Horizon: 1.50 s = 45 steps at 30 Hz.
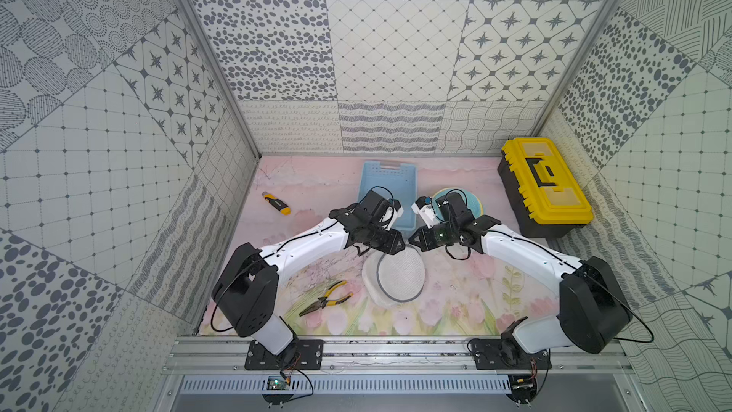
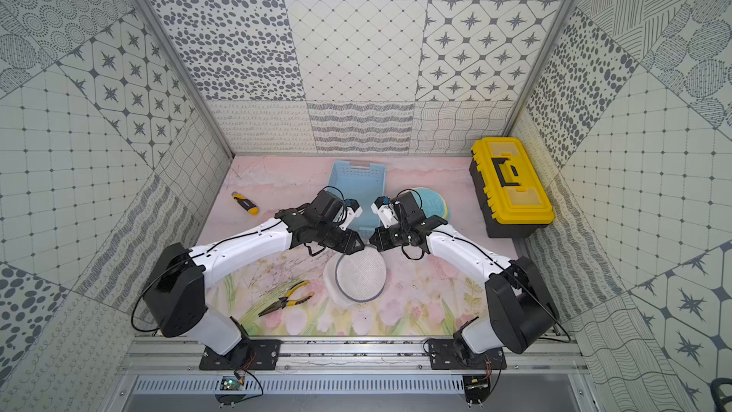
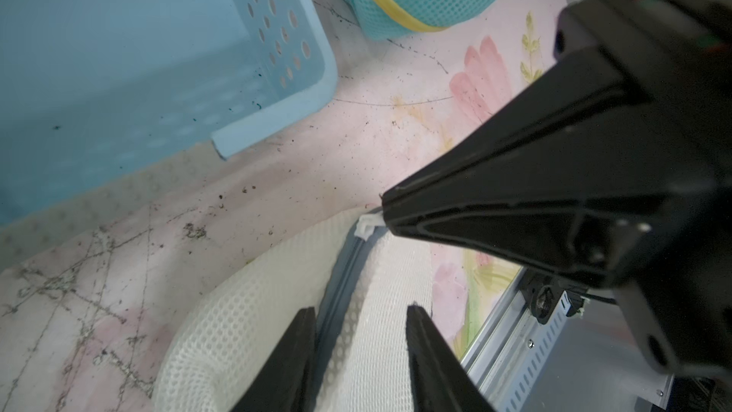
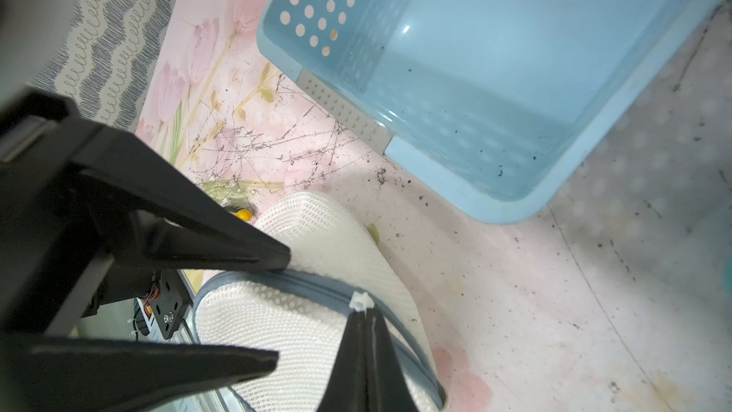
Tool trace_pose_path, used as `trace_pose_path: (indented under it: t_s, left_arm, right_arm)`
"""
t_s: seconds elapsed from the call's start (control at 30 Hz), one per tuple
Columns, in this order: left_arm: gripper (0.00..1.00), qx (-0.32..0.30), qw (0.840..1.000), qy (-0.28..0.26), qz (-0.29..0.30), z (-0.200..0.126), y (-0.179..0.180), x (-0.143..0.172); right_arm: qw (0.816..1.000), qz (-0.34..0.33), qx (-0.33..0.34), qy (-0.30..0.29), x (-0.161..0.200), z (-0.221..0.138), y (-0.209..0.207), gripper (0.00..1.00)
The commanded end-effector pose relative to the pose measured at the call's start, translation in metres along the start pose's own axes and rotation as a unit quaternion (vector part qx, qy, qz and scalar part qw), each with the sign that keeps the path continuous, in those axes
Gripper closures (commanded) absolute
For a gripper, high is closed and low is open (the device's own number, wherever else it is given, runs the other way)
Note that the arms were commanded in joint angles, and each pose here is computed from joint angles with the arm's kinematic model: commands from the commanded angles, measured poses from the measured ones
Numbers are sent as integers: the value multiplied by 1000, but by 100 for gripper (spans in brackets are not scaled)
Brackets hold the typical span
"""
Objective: Turn the laundry bag inside out
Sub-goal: Zip the zipper on the laundry bag.
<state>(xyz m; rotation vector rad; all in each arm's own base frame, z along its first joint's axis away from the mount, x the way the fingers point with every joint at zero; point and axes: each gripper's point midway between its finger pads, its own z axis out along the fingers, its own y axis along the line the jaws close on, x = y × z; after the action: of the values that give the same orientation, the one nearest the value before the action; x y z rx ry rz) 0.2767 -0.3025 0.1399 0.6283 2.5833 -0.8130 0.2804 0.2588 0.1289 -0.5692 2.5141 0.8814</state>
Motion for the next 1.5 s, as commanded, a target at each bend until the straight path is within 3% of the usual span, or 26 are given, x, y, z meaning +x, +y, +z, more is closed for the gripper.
trace_pose_path:
  t_s: [0.0,0.17,0.3,0.67,0.87,1.47]
  left_arm:
    - [53,-23,998,-53,30,-13,5,-12]
    - [57,10,1000,-2,6,10,1,2]
    - [61,-2,1000,12,1,18,8,7]
    - [100,9,1000,12,2,17,4,7]
    - [100,11,1000,2,2,10,2,6]
    - [100,24,999,-14,-35,-5,16,2]
  right_arm:
    - [1000,-12,-6,-24,-15,-4,7,100]
    - [1000,-12,-4,-25,-16,-4,8,100]
    - [1000,-14,-9,-26,-16,-4,10,100]
    - [1000,-7,-4,-29,-14,-4,8,100]
    - [999,5,18,-32,-11,-5,-1,100]
    - [992,85,88,-10,52,-10,-49,100]
